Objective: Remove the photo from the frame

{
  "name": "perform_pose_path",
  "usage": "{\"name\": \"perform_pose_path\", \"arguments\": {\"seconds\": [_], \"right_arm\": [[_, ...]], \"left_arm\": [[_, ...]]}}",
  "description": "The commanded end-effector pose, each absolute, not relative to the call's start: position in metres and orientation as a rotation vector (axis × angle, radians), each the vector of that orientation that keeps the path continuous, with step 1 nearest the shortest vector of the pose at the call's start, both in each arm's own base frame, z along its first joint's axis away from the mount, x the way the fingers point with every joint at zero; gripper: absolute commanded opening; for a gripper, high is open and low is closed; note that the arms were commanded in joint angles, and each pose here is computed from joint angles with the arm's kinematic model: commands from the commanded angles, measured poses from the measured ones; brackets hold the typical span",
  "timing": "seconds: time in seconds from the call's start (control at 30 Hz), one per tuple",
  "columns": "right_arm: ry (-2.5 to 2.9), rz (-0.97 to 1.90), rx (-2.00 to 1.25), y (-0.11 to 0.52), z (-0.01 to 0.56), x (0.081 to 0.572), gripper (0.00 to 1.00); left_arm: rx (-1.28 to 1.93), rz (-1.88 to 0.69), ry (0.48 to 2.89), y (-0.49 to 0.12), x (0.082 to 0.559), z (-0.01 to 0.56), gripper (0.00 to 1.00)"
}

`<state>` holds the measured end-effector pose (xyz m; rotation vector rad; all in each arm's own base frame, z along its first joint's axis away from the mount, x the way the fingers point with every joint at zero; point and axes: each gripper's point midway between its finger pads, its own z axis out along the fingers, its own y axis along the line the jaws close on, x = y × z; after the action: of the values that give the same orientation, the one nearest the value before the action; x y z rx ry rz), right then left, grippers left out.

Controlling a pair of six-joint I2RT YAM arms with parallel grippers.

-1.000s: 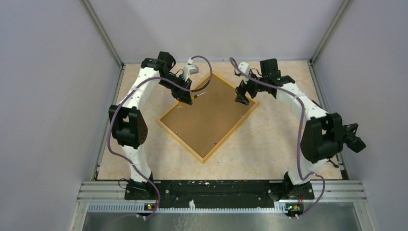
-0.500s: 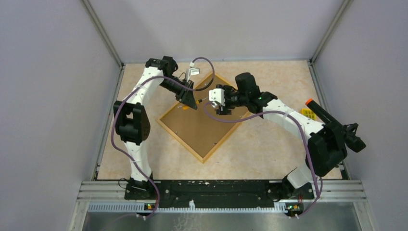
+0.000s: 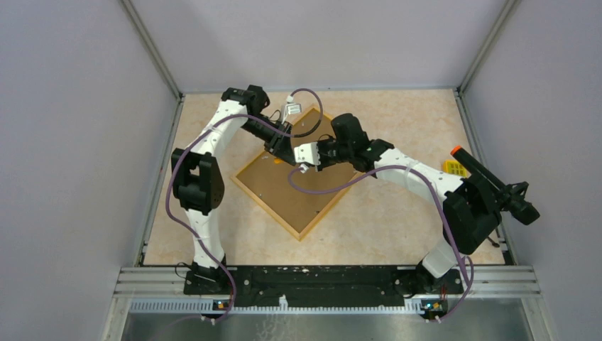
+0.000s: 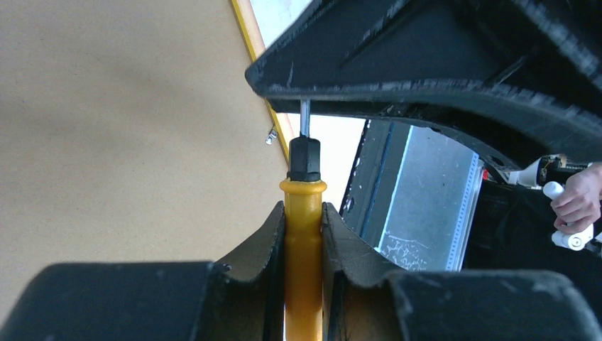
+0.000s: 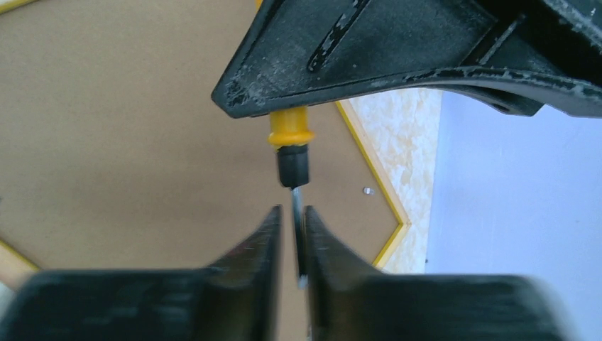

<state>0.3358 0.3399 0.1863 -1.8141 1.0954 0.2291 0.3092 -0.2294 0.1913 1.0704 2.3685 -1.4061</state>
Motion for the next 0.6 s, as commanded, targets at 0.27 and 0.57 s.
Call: {"name": "perform_pose_path", "arguments": {"seconds": [0.27,0.57], "right_arm": [[1.322,0.307,-1.462,0.351,0.235,0.370,0.00],[1.370,0.430,-1.281,0.356,0.269,0.370,0.00]], "left_arm": [[0.698,-1.340,2.179,-0.162,0.370,0.255,0.99],[0.594,-1.232,1.730,-0.142,0.373,0.336,0.99]]}}
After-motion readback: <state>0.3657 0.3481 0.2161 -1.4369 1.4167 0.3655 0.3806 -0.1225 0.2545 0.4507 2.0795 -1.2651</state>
